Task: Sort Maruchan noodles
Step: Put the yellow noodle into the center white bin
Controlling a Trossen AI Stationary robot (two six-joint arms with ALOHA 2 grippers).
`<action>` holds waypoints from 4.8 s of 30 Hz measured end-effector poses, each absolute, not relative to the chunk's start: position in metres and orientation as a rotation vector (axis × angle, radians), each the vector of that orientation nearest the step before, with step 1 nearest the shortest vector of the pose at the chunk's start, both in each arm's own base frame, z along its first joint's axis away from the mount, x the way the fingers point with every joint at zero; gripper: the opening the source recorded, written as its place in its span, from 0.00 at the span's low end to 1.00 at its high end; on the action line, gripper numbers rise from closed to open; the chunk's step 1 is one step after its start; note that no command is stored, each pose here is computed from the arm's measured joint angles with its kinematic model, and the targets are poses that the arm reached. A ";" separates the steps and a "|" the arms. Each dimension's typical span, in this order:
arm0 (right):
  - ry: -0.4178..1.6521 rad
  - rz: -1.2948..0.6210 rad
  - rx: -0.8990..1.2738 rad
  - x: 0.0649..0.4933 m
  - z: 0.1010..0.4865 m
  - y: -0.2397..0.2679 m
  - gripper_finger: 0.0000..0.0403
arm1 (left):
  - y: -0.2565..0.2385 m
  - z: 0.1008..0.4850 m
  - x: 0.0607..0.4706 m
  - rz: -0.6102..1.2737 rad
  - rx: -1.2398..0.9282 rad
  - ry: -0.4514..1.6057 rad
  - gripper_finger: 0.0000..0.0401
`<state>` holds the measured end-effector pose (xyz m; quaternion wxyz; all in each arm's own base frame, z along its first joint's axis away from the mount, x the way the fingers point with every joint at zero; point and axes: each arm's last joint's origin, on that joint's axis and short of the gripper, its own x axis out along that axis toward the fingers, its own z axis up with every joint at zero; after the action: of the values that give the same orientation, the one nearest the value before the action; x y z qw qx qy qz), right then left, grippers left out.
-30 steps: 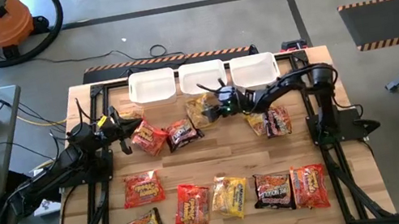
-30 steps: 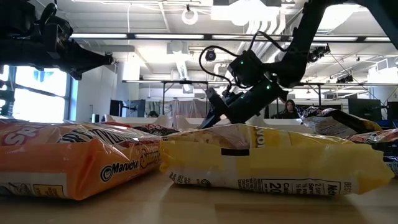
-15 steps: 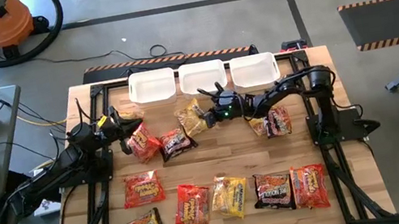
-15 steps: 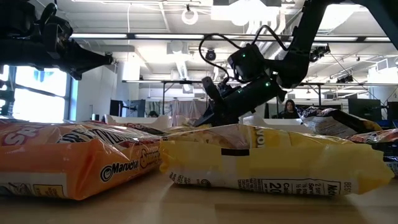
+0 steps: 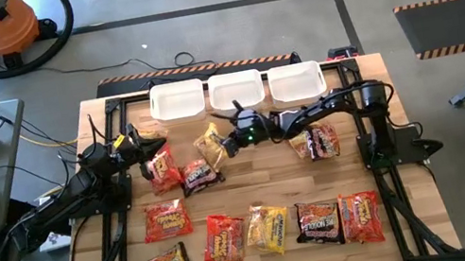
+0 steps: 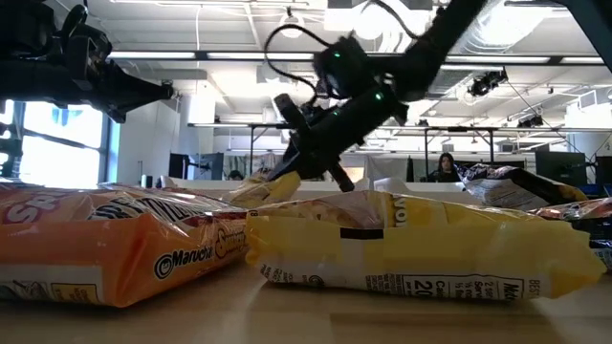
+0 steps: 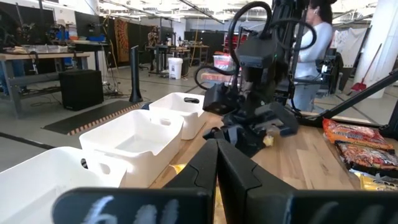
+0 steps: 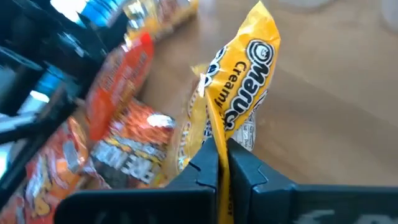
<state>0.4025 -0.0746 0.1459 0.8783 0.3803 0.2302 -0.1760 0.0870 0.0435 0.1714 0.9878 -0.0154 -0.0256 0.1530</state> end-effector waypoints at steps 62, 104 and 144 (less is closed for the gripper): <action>0.638 -0.218 0.706 0.491 0.160 -0.061 0.00 | 0.044 0.171 0.087 0.307 -0.031 -0.051 0.01; 1.135 -1.287 0.317 0.399 0.254 -0.180 0.00 | 0.044 0.171 0.087 0.307 -0.031 -0.051 0.01; 1.090 -1.221 0.263 0.405 0.255 -0.195 0.25 | 0.044 0.171 0.087 0.308 -0.031 -0.051 0.01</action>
<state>0.4052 -0.1947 0.2555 0.6758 0.1170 0.4846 -0.5429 0.0870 0.0436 0.1714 0.9877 -0.0155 -0.0255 0.1532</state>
